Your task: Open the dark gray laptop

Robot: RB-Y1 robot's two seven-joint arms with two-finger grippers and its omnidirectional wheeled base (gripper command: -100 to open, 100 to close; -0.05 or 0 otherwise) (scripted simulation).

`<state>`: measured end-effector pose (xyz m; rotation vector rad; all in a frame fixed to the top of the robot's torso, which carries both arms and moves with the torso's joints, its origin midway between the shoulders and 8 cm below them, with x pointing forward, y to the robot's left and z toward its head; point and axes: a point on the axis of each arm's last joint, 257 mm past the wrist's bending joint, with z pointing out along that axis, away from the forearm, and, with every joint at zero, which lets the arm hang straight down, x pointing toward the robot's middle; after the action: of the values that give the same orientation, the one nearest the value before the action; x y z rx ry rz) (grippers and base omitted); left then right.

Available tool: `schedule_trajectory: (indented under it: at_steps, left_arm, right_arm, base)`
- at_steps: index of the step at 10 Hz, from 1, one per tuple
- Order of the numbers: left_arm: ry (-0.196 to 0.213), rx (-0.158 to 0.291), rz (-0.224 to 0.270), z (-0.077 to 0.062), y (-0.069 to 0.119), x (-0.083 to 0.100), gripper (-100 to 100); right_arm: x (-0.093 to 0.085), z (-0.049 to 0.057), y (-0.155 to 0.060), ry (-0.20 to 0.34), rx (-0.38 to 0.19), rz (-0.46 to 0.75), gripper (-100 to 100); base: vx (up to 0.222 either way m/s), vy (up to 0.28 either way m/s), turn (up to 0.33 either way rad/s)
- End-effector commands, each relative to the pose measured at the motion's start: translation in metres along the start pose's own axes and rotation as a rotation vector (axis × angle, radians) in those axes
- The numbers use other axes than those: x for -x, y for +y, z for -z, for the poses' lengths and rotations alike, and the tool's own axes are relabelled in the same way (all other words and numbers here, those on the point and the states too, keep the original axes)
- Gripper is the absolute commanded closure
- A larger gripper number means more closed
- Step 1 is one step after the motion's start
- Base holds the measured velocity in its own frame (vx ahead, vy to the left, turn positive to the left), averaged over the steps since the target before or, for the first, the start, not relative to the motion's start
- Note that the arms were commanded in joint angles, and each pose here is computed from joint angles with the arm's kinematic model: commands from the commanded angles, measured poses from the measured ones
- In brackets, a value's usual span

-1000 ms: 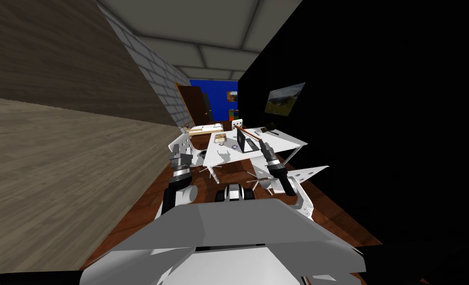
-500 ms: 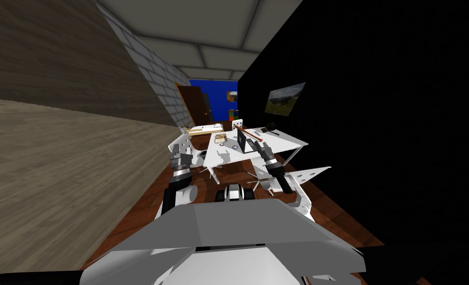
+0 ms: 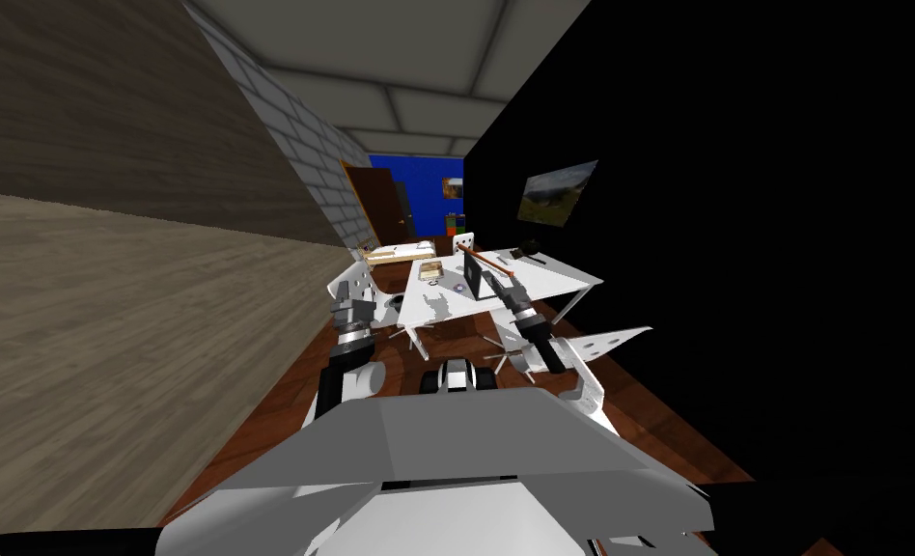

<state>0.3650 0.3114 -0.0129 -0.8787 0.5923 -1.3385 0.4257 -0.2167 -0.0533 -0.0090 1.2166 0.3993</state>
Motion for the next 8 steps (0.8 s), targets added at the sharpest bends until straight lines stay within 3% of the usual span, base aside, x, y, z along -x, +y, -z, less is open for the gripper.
schedule_trajectory:
  at_steps: [1, 8]
  left_arm:
    - [0.0, 0.0, 0.0, 0.0, 0.0, 0.0, 0]
    - [0.0, 0.0, 0.0, 0.0, 0.0, 0.0, 0]
  right_arm:
    - [-0.007, -0.003, 0.004, 0.026, 0.012, 0.108, -100]
    - [-0.034, -0.011, 0.011, 0.109, 0.065, 0.457, -100]
  base:
    - [0.021, 0.017, -0.004]
    - [0.022, 0.019, -0.006]
